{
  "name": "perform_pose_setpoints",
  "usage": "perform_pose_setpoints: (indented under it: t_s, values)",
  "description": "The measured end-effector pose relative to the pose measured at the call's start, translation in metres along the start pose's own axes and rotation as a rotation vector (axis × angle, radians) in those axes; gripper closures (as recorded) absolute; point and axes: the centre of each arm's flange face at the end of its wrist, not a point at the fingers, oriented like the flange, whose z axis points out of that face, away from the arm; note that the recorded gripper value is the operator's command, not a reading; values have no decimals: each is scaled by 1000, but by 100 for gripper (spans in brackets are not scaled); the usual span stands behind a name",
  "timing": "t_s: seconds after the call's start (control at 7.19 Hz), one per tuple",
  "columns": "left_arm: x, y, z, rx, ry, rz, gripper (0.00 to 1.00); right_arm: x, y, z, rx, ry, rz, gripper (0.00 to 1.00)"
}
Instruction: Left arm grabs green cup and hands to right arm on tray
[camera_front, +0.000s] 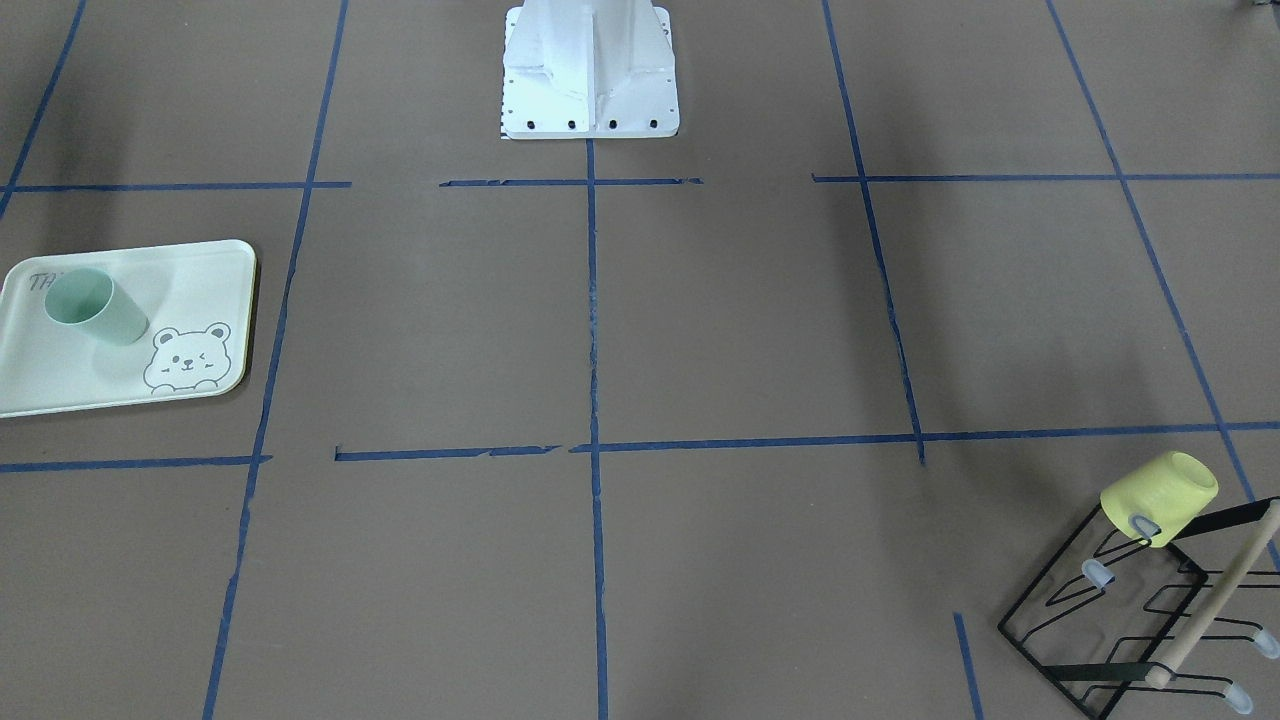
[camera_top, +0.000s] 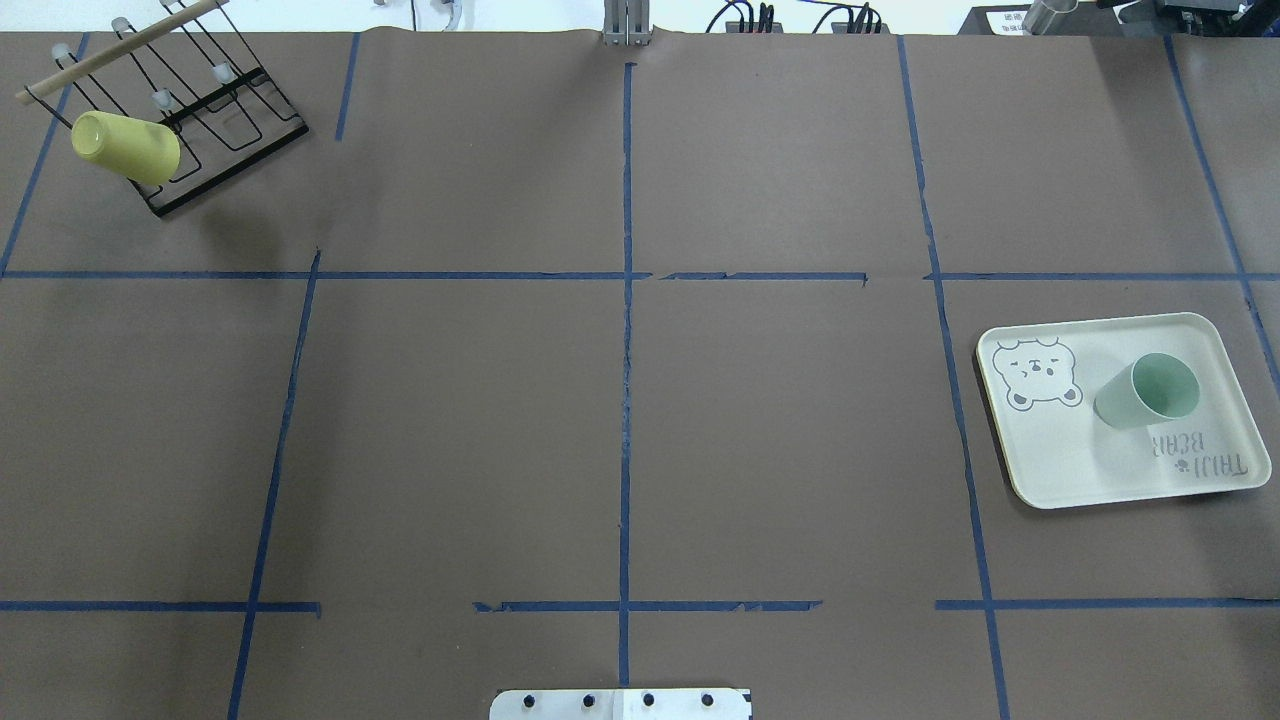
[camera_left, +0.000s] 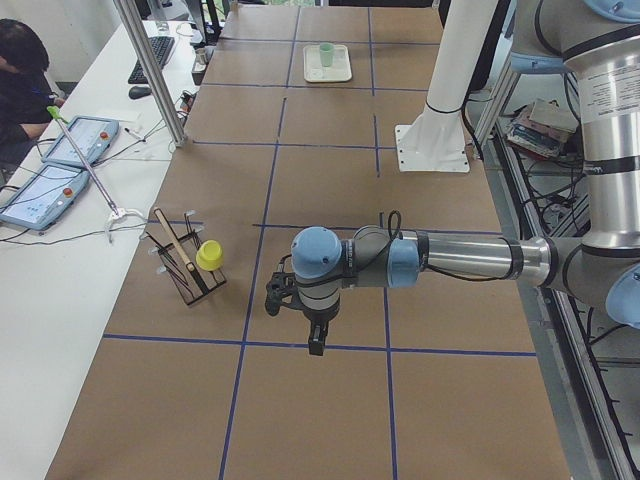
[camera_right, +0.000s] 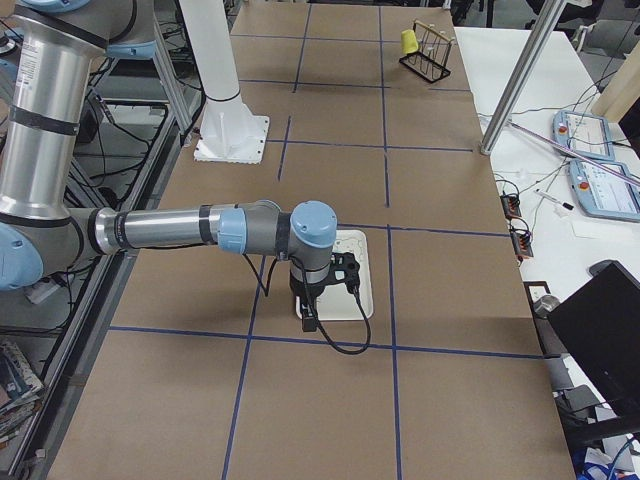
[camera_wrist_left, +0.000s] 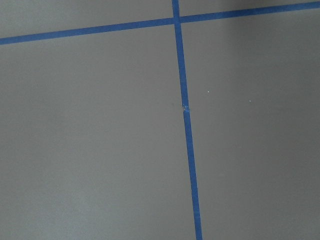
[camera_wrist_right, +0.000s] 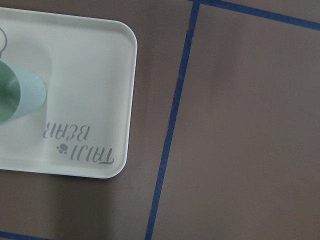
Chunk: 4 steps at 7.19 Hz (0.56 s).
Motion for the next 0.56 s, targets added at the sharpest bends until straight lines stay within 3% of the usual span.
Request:
perform_pose_setpoints:
  t_s: [0.56]
  values:
    - [2,0,-2,3,0,3,0,-1,-2,-2,4,2,-2,0]
